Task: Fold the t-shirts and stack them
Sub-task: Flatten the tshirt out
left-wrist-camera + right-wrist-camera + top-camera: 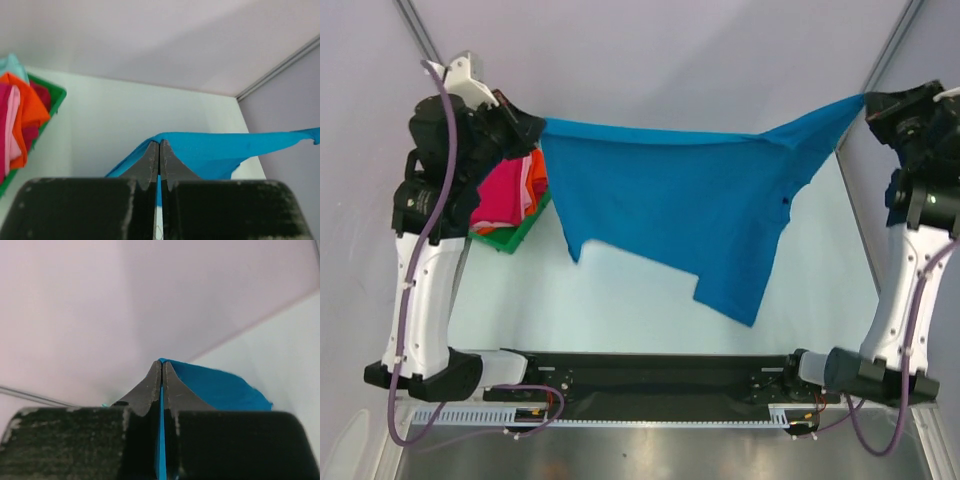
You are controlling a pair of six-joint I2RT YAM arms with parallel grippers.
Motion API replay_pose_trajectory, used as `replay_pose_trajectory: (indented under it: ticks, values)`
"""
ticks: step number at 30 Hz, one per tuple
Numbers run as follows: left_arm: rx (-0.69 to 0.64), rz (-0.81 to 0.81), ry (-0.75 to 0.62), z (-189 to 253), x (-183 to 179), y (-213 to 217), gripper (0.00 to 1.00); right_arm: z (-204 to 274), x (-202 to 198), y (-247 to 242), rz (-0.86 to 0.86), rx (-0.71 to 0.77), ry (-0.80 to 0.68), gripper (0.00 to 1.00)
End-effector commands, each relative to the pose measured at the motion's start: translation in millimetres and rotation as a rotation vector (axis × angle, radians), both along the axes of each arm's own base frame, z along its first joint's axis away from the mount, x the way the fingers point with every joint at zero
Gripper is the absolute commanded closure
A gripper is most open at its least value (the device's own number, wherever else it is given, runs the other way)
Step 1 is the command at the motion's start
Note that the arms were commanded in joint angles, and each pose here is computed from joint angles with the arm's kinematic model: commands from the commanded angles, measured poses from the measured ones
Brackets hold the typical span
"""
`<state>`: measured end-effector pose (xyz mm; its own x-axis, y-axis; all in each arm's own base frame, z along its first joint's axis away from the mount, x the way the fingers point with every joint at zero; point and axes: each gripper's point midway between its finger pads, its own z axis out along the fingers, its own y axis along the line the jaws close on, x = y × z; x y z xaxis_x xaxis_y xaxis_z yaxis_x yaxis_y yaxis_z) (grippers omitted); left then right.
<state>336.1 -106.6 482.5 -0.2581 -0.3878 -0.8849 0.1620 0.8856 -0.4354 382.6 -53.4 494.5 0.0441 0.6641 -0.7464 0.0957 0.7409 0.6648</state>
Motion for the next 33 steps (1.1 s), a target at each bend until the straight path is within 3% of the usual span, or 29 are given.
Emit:
replay_pose_trajectory:
  ticks: [1,9,13,18,22,28,33]
  values:
    - [0.036,-0.053,-0.289,83.7,-38.0,6.2,1.0,120.7,-85.2,18.2,-0.035,-0.145,-0.415,1.0]
    - [0.052,0.03,-0.615,169.8,-149.1,47.0,1.0,198.1,-230.8,47.8,-0.136,-0.25,-0.777,1.0]
    - [0.022,0.053,-0.715,194.7,-191.8,59.6,1.0,221.8,-281.0,63.7,-0.139,-0.284,-0.902,1.0]
    - [-0.025,0.057,-0.796,215.7,-224.9,66.7,1.0,232.5,-307.0,67.0,-0.163,-0.307,-0.948,1.0]
    - [-0.025,0.088,-0.768,209.6,-205.8,68.0,1.0,227.3,-286.7,62.0,-0.154,-0.299,-0.925,1.0]
    - [-0.002,0.147,-0.658,158.5,-135.0,63.1,1.0,172.4,-198.5,42.5,-0.12,-0.273,-0.743,1.0]
    - [0.102,0.12,-0.412,54.8,-19.3,35.1,1.0,100.4,-107.5,25.1,-0.074,-0.241,-0.568,1.0]
